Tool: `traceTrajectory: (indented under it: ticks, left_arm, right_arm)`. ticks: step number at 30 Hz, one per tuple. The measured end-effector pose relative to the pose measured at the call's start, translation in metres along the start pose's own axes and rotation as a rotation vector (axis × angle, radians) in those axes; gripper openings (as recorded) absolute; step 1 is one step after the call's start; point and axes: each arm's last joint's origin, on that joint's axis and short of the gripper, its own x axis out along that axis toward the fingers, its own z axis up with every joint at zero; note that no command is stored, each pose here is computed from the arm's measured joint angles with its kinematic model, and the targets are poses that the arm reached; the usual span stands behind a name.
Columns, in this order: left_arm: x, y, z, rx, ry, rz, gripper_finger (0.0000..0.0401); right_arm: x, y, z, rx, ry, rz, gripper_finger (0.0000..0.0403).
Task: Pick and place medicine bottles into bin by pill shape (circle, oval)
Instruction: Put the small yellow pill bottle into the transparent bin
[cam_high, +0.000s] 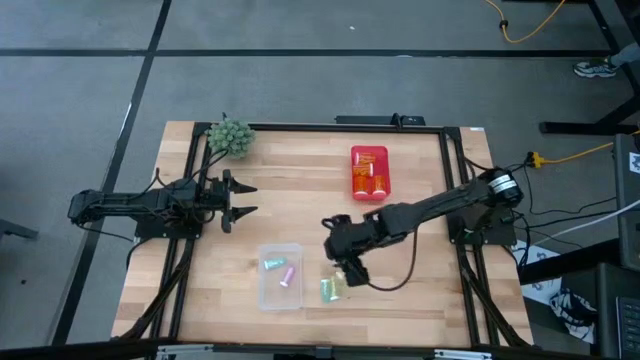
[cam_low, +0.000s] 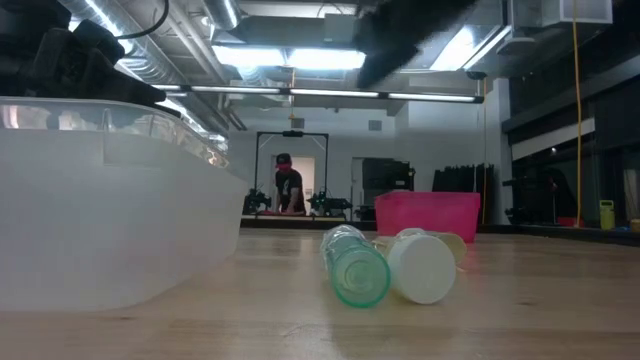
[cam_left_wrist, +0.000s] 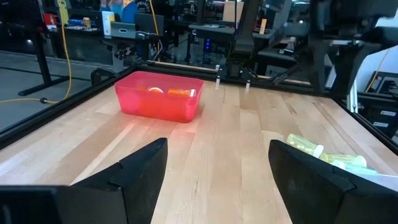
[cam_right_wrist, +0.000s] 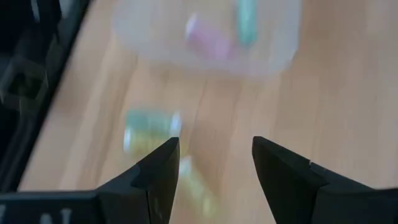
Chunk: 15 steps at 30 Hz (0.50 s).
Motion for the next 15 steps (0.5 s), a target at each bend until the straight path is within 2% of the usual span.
traceTrajectory:
  ticks: [4, 15]
  left_arm:
    - [0.000, 0.000, 0.000, 0.000, 0.000, 0.000, 0.0273]
    - [0.000, 0.000, 0.000, 0.000, 0.000, 0.000, 0.0273]
  right_arm:
    - [0.012, 0.011, -0.011, -0.007, 0.109, 0.006, 0.0204]
    - [0.053, 0.022, -0.024, -0.058, 0.234, 0.013, 0.0204]
